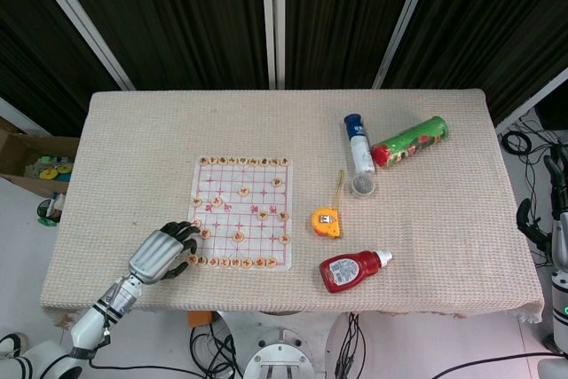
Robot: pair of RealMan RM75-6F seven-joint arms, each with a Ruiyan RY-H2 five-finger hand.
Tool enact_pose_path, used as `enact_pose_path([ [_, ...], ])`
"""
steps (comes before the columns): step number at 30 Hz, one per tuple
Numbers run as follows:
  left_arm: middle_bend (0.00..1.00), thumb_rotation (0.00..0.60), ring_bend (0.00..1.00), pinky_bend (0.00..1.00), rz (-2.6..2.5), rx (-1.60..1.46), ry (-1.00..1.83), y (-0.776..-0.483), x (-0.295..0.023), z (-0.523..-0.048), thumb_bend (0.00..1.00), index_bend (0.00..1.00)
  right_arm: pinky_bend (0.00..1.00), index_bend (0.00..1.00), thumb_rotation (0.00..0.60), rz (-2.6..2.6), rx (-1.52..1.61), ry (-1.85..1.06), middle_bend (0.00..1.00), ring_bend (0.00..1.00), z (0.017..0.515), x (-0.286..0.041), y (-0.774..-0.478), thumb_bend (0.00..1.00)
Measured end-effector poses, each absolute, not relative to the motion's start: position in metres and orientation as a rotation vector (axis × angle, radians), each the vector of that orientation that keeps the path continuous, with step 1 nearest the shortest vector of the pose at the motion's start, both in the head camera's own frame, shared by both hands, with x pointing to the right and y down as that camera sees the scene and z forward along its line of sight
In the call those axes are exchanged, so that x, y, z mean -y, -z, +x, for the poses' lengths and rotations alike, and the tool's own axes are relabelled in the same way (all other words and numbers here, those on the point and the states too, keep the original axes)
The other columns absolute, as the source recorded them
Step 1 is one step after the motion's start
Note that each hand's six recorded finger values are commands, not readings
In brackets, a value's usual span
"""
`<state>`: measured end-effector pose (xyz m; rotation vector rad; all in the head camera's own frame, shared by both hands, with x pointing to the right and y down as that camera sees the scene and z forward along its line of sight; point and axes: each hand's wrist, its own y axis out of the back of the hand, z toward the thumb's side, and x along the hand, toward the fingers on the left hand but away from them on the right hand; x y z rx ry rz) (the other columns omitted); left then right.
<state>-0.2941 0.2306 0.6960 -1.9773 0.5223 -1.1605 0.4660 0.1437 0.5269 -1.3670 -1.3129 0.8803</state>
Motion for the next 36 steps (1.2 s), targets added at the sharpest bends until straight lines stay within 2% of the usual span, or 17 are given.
enact_pose_path([
  [28,0.23,0.6,0.17,0.26,-1.981,-0.489,1.15,-0.702,-0.232,-0.284,0.34,0.52,0.0,0.0,0.6,-1.385,1.299,-0.948,0.0,0.0,0.469,-0.144,-0.534,0.48],
  [36,0.23,0.6,0.18,0.26,-1.977,-0.484,1.152,-0.701,-0.231,-0.284,0.34,0.44,0.0,0.0,0.6,-1.389,1.299,-0.959,0.0,0.0,0.47,-0.144,-0.536,0.48],
])
